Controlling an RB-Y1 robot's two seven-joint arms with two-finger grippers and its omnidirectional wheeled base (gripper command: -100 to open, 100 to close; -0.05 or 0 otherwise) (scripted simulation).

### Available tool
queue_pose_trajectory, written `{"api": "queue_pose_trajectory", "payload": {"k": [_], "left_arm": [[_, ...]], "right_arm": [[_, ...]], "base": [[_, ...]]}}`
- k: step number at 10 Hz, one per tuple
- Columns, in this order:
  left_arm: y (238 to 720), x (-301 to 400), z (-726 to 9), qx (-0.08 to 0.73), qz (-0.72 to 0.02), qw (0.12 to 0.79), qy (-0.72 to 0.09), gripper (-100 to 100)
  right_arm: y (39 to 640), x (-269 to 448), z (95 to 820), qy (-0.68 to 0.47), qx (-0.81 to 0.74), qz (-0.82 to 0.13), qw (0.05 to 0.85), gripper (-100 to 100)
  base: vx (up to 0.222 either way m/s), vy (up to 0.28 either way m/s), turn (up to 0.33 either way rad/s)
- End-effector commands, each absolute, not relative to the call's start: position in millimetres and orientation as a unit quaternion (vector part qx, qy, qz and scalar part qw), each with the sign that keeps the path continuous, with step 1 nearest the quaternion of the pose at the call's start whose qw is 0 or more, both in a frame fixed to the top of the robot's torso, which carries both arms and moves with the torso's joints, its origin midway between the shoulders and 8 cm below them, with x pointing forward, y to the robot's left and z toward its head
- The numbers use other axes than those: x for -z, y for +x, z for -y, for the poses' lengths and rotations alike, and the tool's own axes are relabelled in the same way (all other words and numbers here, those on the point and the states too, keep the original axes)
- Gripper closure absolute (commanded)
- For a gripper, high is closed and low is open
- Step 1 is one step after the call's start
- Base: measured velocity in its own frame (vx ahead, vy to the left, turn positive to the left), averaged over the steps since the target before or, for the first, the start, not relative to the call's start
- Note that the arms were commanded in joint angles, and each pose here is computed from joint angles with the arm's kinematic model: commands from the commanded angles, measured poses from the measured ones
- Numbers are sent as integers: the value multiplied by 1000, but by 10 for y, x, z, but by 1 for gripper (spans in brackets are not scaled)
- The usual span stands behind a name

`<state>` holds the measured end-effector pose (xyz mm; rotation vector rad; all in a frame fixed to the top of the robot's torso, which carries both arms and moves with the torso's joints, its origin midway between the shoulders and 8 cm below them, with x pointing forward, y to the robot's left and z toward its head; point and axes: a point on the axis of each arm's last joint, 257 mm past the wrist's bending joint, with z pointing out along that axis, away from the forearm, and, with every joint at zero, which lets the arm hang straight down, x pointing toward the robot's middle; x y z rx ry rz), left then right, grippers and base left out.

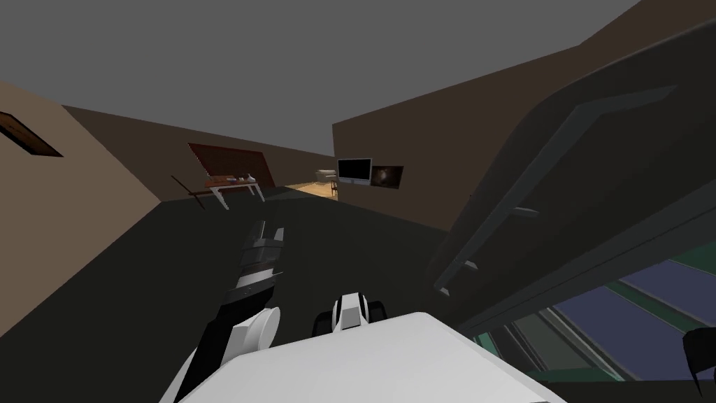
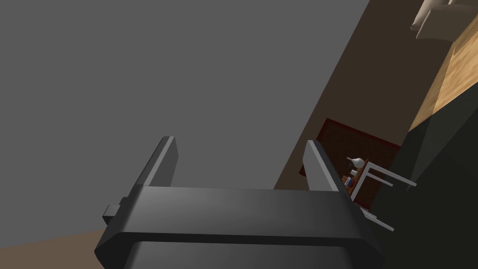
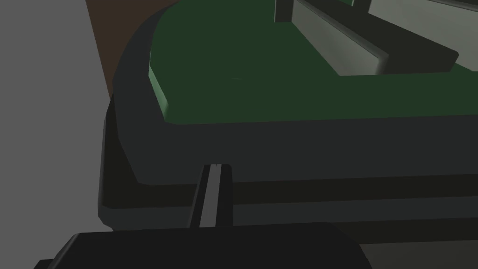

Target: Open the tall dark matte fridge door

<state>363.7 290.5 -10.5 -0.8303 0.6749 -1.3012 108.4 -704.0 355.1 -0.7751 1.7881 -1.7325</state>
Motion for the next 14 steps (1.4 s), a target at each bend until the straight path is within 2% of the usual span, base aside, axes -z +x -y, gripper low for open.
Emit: {"api": "queue_pose_trajectory", "payload": {"k": [1,6,8,9,14], "left_arm": [[3637,105,-2905,576,-299,666,-368,0],[3637,105,-2905,576,-299,666,-368,0],[3637,105,-2905,576,-299,666,-368,0],[3638,104,-2905,576,-299,666,-368,0],[3638,104,-2905,576,-299,666,-368,0]], "right_arm": [[929,-3513,7150,-272,645,-671,246,100],[367,-3535,7390,-224,663,-687,196,100],[378,-3547,7382,-226,663,-686,198,100],[379,-3428,7457,-223,656,-691,206,-100],[526,-2978,7708,-224,627,-707,239,-100]], "base": [[222,161,-25],[239,194,8],[164,104,-16],[35,22,-83],[46,3,-109]]}}
